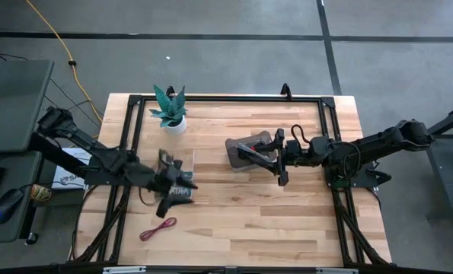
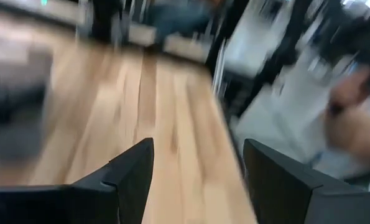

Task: Pick and place USB-C Cables
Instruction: Put the pink USB cable into the black bin

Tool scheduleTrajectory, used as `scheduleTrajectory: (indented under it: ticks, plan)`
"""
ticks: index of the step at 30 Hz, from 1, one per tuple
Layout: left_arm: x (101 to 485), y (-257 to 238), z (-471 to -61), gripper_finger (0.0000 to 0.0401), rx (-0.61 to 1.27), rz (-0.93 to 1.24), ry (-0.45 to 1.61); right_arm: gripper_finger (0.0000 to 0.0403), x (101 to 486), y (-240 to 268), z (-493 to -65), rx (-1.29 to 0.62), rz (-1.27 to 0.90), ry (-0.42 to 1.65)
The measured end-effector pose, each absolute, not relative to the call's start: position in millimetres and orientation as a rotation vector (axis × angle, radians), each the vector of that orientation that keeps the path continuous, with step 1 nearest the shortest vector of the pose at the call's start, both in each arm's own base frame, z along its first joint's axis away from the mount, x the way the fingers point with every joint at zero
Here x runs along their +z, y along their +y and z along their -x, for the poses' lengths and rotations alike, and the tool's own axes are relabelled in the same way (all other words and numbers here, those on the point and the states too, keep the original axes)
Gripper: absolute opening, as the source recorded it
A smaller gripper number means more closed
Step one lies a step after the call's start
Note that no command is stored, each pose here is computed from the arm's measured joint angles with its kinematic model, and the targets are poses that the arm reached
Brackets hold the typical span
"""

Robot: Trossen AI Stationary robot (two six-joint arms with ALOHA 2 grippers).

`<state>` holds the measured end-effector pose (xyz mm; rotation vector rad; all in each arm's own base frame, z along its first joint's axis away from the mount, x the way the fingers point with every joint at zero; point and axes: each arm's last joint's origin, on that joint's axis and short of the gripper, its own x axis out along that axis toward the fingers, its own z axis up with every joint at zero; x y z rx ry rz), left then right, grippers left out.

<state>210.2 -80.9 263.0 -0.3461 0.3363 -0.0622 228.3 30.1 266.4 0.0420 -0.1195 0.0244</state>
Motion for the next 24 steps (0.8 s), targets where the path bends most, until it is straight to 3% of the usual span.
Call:
scheduleTrajectory:
  ticks: [4,11,15,24]
  plan:
    - [270,-103,-213,0.023,-0.003,0.391,0.65,0.0211,265,30,-228,0.024,-0.04,-0.106]
    - [253,-141,-198,0.023,0.278,0.5,1.19,0.0211,265,30,-229,0.024,-0.04,-0.102]
    - [232,-160,-190,0.023,0.397,0.529,1.344,0.0211,264,30,-229,0.024,-0.039,-0.098]
    - [194,-189,-195,0.023,0.433,0.462,1.441,0.0211,264,30,-229,0.022,-0.032,-0.098]
